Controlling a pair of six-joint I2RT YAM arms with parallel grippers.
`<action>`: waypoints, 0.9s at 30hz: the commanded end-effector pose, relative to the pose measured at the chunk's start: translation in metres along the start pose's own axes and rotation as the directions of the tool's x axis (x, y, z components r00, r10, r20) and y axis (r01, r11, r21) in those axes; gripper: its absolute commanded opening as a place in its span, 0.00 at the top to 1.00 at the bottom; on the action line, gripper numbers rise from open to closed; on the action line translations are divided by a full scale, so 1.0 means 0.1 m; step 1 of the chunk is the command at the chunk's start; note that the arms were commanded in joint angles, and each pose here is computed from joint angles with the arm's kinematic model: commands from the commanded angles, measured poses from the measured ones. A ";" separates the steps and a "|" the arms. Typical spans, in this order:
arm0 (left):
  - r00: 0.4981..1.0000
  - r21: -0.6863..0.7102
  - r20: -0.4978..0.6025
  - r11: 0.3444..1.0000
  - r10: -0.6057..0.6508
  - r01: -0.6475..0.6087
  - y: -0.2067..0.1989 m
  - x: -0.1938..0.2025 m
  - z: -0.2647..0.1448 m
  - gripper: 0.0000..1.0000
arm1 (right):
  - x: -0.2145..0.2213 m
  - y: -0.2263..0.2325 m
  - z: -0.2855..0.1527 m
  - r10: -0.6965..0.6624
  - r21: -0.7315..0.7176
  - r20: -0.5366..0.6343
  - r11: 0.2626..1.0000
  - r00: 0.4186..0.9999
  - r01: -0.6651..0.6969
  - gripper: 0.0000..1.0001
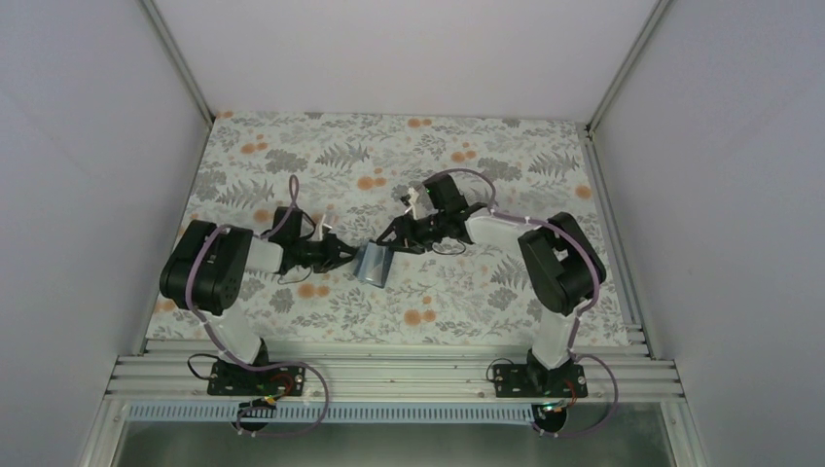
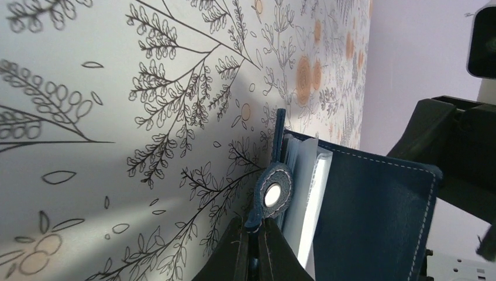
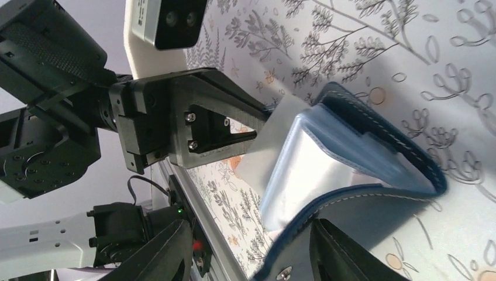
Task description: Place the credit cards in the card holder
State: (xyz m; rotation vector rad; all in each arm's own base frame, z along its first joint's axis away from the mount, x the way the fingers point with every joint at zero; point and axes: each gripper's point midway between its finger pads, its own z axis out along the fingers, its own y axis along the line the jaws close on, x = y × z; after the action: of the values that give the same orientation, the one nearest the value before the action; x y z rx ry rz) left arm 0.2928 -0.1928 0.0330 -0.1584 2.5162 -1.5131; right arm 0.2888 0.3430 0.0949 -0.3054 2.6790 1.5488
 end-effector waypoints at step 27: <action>0.991 -0.120 0.129 0.991 -0.046 0.062 0.13 0.15 0.11 0.95 | 0.33 -0.70 0.62 0.052 0.182 -0.115 0.983 0.992 -0.031 0.52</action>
State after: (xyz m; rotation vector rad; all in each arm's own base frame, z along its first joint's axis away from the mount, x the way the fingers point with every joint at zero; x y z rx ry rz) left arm 0.2728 -0.2121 0.0149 -0.2999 2.5558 -1.4732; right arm 0.2738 0.3777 0.0457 -0.3983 2.7818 1.5304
